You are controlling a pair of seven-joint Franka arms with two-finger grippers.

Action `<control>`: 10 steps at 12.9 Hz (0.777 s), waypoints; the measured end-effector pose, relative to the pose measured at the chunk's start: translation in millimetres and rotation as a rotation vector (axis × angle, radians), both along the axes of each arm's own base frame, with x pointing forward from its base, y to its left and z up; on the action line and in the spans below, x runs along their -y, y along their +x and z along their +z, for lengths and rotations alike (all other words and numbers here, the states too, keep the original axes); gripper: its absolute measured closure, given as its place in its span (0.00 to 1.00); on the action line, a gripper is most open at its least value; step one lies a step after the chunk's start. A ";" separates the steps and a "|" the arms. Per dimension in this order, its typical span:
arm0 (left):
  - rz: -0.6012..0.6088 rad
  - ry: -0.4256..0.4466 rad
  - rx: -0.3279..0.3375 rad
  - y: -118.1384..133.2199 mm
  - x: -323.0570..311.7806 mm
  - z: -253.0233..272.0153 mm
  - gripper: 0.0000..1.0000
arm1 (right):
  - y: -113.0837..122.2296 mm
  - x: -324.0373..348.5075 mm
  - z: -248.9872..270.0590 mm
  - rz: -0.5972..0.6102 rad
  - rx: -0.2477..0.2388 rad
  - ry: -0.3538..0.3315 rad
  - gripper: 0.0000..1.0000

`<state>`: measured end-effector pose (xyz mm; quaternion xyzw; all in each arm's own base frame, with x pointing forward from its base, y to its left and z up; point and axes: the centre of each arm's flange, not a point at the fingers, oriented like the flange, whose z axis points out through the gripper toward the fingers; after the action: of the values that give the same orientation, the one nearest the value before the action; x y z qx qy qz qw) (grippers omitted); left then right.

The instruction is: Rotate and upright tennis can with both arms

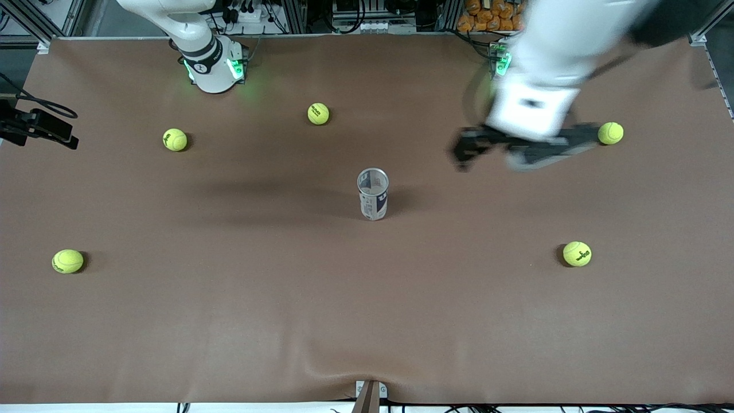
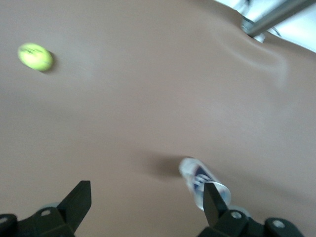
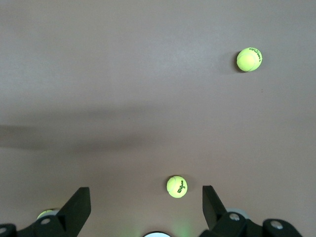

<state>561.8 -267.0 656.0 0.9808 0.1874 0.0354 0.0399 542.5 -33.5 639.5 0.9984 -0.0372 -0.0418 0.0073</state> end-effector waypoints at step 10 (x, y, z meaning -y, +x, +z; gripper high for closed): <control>-0.032 0.041 -0.100 3.3 -250.5 -9.5 0.00 | 1.0 -2.0 0.3 0.001 0.007 0.010 0.00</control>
<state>565.1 -16.5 646.5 0.9849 0.1725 -0.0104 0.0111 543.5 -31.6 639.8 0.9986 -0.0365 -0.0384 0.0023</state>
